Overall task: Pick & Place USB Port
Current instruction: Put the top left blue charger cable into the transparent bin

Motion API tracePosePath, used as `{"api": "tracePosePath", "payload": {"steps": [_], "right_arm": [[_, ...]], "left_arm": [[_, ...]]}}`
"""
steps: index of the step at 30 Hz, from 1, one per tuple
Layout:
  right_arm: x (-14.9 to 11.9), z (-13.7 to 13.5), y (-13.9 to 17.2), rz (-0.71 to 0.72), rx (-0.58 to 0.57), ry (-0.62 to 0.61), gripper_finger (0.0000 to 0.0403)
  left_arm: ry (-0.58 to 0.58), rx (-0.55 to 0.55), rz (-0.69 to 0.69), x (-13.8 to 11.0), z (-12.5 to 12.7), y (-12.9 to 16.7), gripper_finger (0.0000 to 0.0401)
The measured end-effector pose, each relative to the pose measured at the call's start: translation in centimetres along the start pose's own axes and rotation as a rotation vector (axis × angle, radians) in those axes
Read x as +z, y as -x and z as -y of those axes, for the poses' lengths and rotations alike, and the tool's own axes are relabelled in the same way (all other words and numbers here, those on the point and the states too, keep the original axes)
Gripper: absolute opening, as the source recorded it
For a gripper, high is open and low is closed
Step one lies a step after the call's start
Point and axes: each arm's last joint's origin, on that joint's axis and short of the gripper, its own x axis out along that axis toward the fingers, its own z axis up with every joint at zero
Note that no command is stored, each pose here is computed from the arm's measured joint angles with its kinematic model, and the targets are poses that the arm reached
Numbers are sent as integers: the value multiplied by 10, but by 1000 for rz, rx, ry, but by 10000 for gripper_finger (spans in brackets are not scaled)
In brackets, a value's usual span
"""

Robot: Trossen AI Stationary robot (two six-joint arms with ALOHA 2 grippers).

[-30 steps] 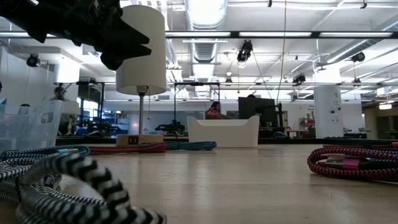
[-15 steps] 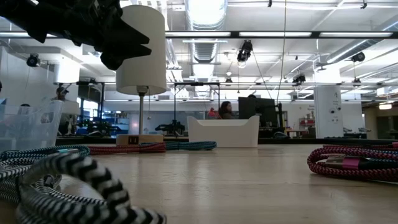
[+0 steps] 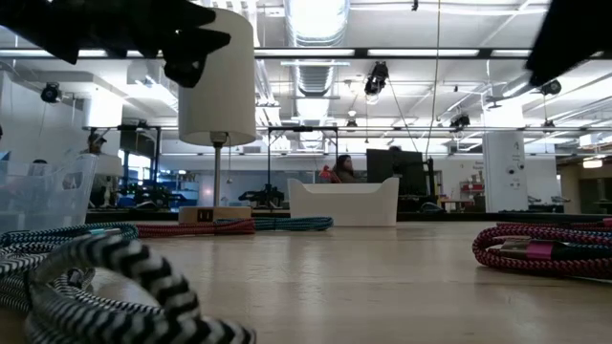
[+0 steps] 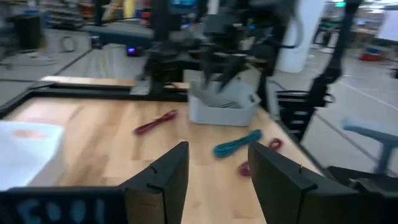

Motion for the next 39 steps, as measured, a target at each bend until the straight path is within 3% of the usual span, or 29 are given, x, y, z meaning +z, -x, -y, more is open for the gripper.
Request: {"api": "tracePosePath", "payload": {"steps": [6, 11, 15, 20, 23, 26, 28, 39], "right_arm": [[24, 9, -19, -82, -44, 155, 139], [47, 18, -26, -155, -9, 288, 139], [69, 32, -14, -106, 24, 362, 139], [85, 52, -8, 62, 112, 413, 139], [83, 56, -26, 182, 258, 425, 139], [76, 56, -45, 237, 444, 418, 139], [70, 58, -55, 252, 497, 409, 139], [55, 61, -85, 206, 394, 398, 139]], "left_arm": [[1, -60, -53, -5, 12, -12, 169], [-43, -79, -95, 13, 20, -30, 169], [-88, 34, -260, 31, 18, -42, 169], [-130, 288, -454, 39, 12, -53, 169], [-148, 364, -491, 33, 8, -61, 169], [-138, 362, -543, 20, 6, -71, 169], [-131, 354, -578, 11, 5, -77, 169], [-86, 448, -730, -29, -23, -98, 169]]}}
